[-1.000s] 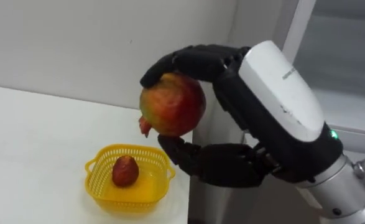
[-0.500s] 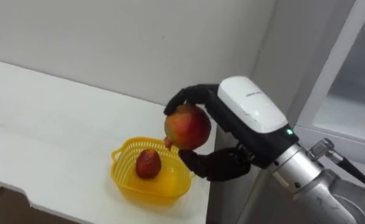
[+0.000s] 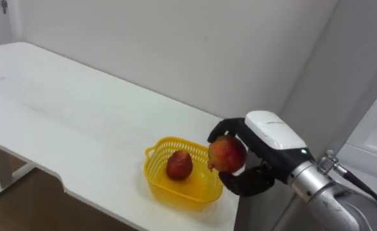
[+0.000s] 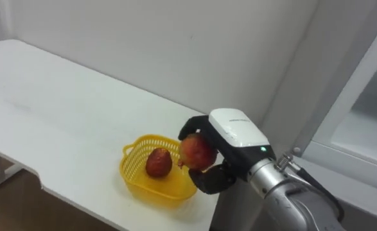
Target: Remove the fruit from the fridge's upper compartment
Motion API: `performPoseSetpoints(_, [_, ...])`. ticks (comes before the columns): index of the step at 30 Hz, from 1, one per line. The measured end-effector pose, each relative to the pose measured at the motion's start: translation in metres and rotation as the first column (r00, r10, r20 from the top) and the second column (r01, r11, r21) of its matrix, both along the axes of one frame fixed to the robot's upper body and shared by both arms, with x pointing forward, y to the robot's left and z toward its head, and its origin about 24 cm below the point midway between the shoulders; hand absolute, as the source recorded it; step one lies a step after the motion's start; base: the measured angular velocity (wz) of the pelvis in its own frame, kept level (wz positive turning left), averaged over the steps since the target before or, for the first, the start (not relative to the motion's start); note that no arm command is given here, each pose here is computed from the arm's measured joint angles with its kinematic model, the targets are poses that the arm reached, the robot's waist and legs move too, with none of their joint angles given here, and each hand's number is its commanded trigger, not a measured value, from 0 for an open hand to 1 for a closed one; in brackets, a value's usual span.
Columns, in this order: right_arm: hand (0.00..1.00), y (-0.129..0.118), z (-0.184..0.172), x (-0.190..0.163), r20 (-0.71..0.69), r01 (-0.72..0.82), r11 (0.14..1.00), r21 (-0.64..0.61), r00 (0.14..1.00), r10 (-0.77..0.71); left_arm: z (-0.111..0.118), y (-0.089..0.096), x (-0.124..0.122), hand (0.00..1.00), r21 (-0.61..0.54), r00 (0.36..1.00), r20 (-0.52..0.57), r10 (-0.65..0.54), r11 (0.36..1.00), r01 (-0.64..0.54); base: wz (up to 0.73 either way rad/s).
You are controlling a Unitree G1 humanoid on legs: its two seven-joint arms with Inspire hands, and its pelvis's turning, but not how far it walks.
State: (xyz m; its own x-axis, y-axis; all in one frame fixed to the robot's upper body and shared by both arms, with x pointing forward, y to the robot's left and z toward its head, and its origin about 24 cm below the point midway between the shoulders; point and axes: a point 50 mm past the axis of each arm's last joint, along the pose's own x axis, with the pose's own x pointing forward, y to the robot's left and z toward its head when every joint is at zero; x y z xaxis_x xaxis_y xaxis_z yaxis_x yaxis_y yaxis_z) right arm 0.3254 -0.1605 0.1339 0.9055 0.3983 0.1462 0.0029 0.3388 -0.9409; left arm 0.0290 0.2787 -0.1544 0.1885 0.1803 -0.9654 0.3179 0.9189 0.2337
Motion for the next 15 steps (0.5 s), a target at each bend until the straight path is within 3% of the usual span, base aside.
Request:
performPoseSetpoints(8, [1.00,-0.023,-0.021,0.008,-0.088,0.099,0.993,-0.059,0.991,-0.104,0.002,0.005,-0.002,0.00,0.012,1.000,-0.008,-0.001,1.000,0.001,0.06])
performPoseSetpoints(15, [1.00,-0.019,-0.032,0.009,-0.131,0.085,0.993,-0.084,0.987,-0.096,0.003,0.007,0.004,0.00,0.018,1.000,0.007,0.001,1.000,-0.001,0.11])
